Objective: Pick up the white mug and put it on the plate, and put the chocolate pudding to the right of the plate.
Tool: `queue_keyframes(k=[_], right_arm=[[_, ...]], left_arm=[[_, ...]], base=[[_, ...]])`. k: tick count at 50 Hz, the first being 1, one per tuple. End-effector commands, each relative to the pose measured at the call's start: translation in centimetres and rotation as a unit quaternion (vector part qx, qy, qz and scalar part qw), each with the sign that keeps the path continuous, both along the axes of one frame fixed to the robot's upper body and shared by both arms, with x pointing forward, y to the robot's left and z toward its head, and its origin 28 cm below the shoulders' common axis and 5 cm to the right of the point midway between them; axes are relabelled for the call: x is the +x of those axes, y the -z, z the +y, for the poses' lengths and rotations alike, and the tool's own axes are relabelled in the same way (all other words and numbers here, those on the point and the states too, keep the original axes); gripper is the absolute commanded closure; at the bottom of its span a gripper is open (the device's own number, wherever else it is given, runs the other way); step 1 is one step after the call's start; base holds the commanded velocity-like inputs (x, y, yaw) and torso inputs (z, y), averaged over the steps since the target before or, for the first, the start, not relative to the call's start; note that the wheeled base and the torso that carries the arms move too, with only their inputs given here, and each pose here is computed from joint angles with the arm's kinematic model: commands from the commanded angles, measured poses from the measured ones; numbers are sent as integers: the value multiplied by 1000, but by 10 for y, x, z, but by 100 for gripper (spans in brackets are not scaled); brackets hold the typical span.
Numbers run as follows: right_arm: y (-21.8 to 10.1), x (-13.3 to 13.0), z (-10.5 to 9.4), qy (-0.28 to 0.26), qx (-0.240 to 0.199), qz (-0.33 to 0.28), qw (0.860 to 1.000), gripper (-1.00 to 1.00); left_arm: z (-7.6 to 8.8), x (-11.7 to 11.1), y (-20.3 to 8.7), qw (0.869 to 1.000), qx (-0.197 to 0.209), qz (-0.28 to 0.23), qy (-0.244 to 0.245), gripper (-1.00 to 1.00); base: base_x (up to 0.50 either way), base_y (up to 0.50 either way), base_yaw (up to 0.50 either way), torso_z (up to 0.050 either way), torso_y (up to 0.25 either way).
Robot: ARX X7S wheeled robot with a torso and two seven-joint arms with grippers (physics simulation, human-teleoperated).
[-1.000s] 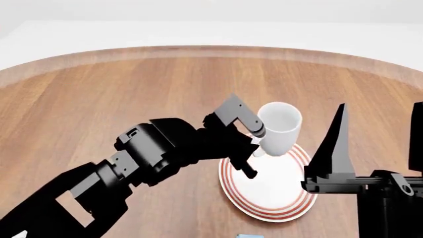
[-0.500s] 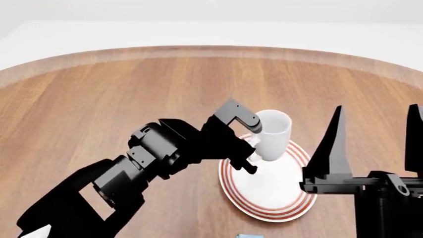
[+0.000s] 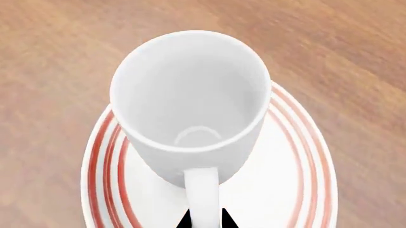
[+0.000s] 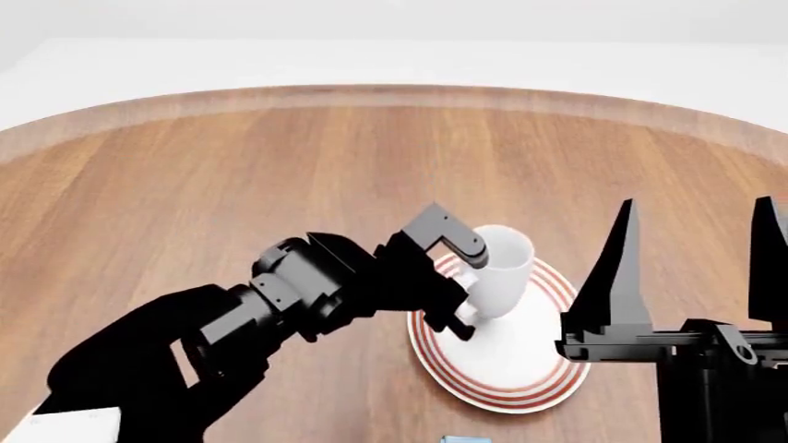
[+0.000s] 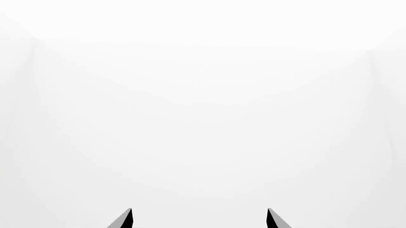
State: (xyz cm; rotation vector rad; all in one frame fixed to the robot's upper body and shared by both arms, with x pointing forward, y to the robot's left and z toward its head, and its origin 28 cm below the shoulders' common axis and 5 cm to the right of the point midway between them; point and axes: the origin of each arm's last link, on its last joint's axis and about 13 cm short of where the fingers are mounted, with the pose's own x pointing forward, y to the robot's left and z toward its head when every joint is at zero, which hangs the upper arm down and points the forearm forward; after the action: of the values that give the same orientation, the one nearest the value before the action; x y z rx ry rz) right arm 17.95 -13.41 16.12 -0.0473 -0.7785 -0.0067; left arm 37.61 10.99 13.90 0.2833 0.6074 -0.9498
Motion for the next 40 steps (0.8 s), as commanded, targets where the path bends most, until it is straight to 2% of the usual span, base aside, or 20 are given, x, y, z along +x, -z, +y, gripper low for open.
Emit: queue_keyframes(k=[1, 32, 33, 40], right_arm=[[-1, -1, -1, 6, -5, -6, 1000, -100], [0, -1, -1, 5, -6, -5, 1000, -100], [0, -1, -1, 5, -6, -5, 1000, -100], [0, -1, -1, 5, -6, -4, 1000, -100]], left_arm=[[-11, -4, 2, 1000, -7, 4, 19, 100], [-9, -9, 20, 1000, 10, 6, 11, 100], [-9, -10, 21, 1000, 11, 6, 12, -100], [-8, -10, 23, 1000, 12, 8, 8, -100]], base=[[0, 0, 0, 0, 0], [0, 0, 0, 0, 0], [0, 0, 0, 0, 0], [0, 0, 0, 0, 0]])
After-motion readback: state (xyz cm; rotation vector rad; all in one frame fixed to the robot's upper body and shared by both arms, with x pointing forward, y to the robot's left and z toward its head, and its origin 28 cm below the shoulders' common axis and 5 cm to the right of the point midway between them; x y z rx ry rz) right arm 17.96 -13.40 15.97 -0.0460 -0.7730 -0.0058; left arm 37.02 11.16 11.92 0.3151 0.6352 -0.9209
